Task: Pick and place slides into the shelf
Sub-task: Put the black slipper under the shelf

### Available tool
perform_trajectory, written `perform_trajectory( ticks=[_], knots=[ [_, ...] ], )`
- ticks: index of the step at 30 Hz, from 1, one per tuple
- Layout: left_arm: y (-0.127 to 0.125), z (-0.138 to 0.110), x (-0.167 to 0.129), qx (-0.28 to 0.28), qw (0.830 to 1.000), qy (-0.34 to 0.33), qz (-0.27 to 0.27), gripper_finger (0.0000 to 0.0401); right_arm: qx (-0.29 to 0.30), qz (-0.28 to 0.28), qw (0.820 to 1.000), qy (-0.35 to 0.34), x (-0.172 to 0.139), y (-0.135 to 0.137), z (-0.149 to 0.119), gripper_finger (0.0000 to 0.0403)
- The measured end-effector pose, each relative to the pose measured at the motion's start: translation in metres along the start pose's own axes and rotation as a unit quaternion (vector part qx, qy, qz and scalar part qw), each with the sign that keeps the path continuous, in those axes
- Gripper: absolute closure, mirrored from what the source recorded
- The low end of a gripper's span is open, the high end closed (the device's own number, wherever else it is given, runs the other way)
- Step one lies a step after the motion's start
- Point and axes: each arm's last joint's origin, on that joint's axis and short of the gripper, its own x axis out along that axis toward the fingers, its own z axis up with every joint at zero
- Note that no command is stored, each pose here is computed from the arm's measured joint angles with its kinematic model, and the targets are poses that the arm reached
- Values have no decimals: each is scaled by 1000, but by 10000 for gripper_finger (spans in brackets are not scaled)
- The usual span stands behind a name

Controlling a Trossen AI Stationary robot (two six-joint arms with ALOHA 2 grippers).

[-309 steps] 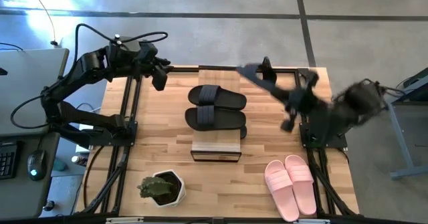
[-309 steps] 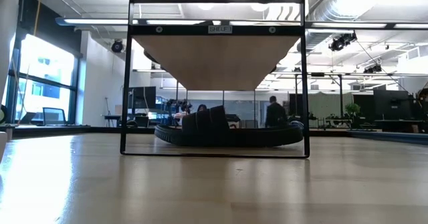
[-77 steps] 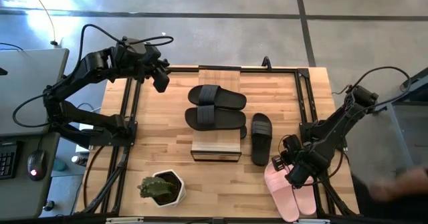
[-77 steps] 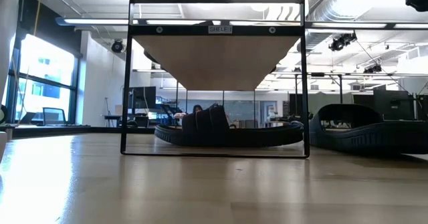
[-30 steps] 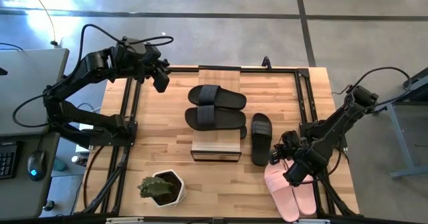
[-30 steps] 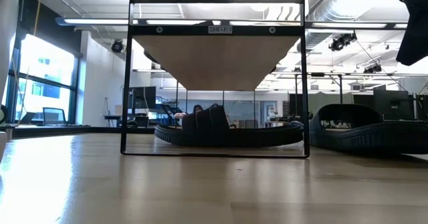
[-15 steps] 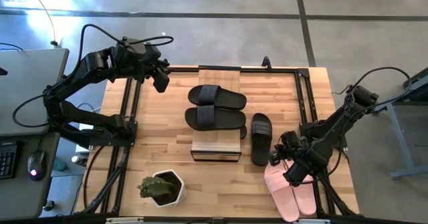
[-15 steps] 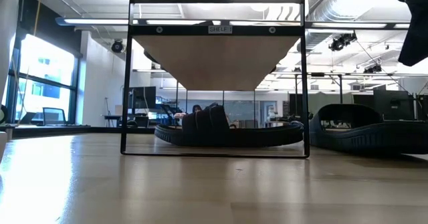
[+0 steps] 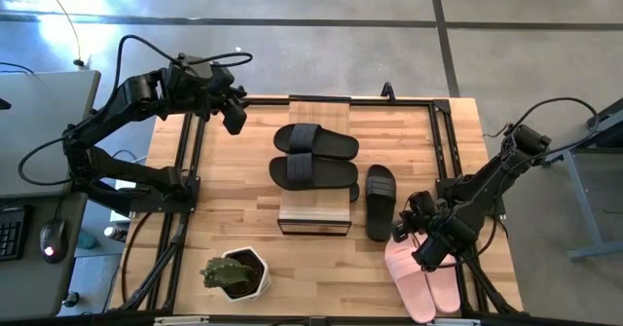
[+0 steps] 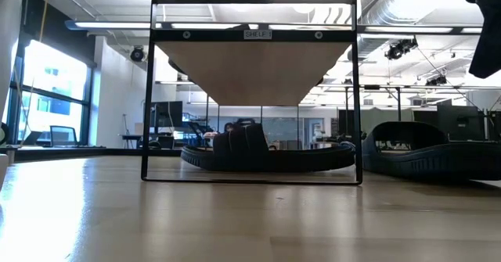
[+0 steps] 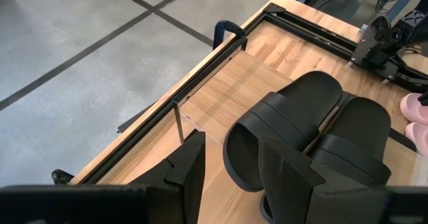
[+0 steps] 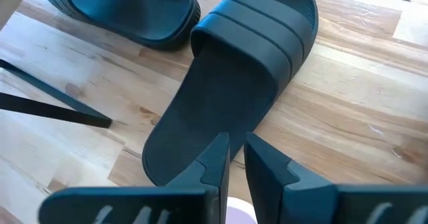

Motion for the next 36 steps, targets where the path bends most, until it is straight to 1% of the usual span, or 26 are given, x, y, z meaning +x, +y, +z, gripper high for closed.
perform_trajectory(
  ticks=[5, 10, 13, 18, 21, 24, 27, 30, 33, 36],
  knots=[
    [0, 0, 0, 0, 1000, 0, 0, 279, 2, 15, 1000, -3, 0, 3, -1, 364],
    [0, 0, 0, 0, 1000, 0, 0, 279, -25, 46, 998, -31, 0, 7, -1, 363],
    [0, 0, 0, 0, 1000, 0, 0, 279, -43, 49, 997, -42, 0, 8, 0, 362],
    [0, 0, 0, 0, 1000, 0, 0, 279, -60, 22, 997, -36, 4, 6, 0, 361],
    [0, 0, 0, 0, 1000, 0, 0, 279, -83, -1, 996, -28, 10, 8, 0, 361],
    [0, 0, 0, 0, 1000, 0, 0, 279, -88, -25, 996, -19, 18, 11, 0, 361],
    [0, 0, 0, 0, 1000, 0, 0, 279, -81, -47, 996, -15, 26, 13, 2, 361],
    [0, 0, 0, 0, 1000, 0, 0, 279, -54, -69, 996, -20, 35, 16, 6, 361],
    [0, 0, 0, 0, 1000, 0, 0, 279, -32, -74, 997, -9, 43, 21, 9, 363],
    [0, 0, 0, 0, 1000, 0, 0, 279, -31, -65, 997, 8, 49, 27, 9, 368]
  ],
)
